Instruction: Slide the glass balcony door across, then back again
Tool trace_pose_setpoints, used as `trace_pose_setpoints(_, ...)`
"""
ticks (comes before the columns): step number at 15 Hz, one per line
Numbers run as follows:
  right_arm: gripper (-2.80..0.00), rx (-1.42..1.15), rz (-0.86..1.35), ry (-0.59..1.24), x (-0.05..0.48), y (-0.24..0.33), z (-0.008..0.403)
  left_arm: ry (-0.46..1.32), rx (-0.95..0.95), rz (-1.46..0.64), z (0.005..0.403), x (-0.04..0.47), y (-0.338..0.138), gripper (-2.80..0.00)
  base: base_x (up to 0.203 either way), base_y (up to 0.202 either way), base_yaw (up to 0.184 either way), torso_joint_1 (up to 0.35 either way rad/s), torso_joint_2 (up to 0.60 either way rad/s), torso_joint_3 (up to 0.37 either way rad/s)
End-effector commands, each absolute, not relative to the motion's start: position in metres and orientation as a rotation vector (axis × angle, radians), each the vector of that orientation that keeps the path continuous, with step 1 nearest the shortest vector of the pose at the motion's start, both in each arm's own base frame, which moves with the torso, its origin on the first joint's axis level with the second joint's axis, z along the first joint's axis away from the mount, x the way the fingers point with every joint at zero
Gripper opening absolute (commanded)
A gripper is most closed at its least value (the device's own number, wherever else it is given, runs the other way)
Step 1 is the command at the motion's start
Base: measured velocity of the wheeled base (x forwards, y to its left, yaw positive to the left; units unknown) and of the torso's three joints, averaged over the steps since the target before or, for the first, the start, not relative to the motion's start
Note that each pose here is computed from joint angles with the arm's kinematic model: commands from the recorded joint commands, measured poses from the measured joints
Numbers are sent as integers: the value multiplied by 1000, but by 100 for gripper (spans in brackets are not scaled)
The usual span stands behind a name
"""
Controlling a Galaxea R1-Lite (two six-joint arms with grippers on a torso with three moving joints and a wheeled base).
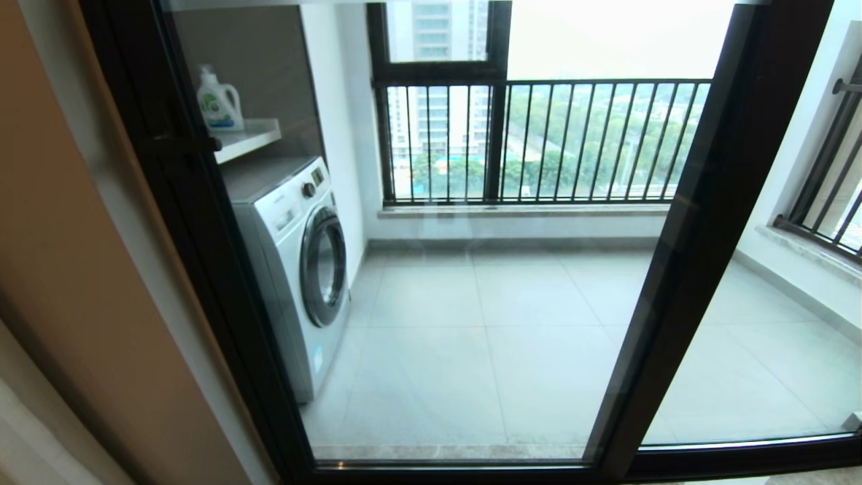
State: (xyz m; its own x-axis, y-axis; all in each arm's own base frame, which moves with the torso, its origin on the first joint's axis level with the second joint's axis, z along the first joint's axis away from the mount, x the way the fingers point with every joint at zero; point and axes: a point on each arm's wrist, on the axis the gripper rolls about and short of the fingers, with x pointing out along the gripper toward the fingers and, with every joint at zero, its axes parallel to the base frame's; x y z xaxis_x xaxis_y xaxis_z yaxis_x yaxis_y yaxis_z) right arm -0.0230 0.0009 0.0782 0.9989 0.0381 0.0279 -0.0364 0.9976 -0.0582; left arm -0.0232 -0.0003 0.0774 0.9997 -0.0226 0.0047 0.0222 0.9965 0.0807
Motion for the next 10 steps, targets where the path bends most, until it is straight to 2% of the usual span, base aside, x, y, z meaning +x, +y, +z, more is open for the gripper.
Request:
trace_pose_setpoints(1,-280,-59,38,-16,-22,1,75,5,89,-26,75,-23,0,-280,0,0,0,0,0,0)
trace_pose_setpoints(5,-280,-59,38,-18,-22,1,75,2,2,-8,76,-23,0,-280,0,0,0,0,0,0)
trace_pose_setpoints(10,-280,-61,38,-16,-22,1,75,2,2,-6,76,-23,0,-280,0,0,0,0,0,0)
